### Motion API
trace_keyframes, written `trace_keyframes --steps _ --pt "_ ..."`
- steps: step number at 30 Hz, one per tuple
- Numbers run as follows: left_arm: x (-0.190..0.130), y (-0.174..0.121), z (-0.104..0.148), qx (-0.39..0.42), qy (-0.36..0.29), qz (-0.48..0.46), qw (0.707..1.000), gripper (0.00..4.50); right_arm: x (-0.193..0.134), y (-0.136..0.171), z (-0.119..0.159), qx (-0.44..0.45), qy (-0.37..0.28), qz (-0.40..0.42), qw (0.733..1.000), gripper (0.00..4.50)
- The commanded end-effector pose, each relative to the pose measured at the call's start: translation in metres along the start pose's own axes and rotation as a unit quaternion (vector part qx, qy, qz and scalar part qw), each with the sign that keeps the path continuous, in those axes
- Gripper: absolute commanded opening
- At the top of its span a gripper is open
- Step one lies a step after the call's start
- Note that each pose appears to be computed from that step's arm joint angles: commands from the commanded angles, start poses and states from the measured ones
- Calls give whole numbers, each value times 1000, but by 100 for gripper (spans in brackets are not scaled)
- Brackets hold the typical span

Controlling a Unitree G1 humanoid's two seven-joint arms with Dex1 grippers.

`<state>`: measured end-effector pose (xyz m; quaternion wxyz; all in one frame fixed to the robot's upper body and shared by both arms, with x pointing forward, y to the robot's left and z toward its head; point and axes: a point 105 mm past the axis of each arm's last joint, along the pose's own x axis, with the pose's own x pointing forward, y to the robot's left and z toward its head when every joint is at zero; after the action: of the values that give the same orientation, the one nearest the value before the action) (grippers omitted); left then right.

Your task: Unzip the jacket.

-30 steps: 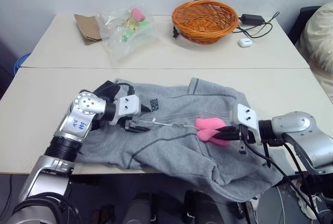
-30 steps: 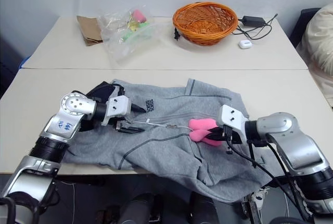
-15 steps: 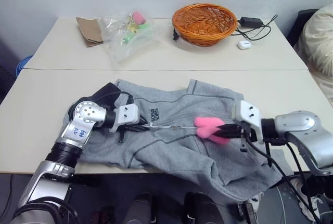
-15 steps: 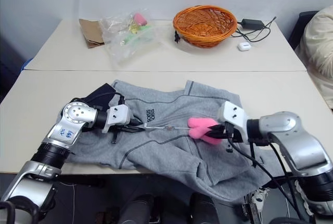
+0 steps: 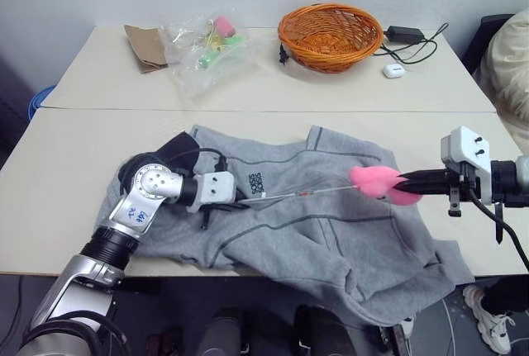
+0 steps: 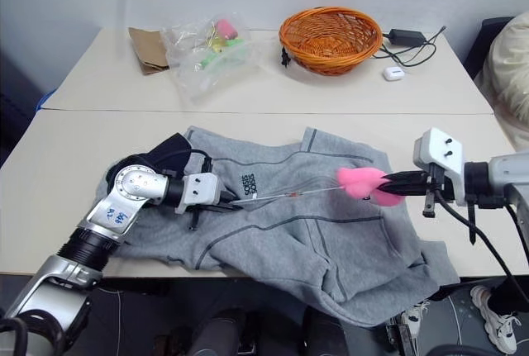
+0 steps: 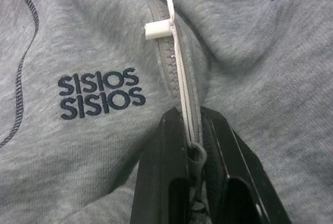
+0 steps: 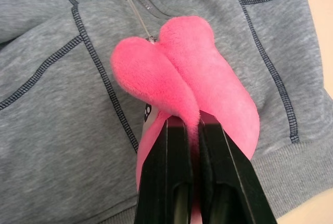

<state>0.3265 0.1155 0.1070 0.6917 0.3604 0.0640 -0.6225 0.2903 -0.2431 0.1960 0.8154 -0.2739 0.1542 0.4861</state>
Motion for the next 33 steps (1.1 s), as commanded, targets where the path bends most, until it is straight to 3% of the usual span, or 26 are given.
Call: trace_keyframes --steps 1,4,8,13,16,20,25,33 --pt "-26 -15 -53 -113 78 -4 991 104 -39 -23 13 0 10 -109 994 0" --pt "-25 -10 -50 -108 76 7 991 169 -23 -12 22 -9 -8 -79 997 0" --pt "-26 -11 -56 -107 93 6 990 169 -28 -16 25 -6 -7 -93 996 0" --pt "-29 -14 -64 -117 107 14 987 169 -65 -41 12 8 20 -166 986 0" --pt "-33 -17 -70 -122 116 18 986 116 -99 -58 -3 25 43 -230 972 0" --pt "-35 -21 -74 -127 120 17 984 5 -146 -73 -23 50 69 -307 948 0" --pt "-35 -23 -76 -129 121 15 984 1 -197 -83 -45 77 97 -394 911 0" --pt "-33 -21 -80 -130 129 23 983 1 -245 -85 -69 103 133 -489 856 0"
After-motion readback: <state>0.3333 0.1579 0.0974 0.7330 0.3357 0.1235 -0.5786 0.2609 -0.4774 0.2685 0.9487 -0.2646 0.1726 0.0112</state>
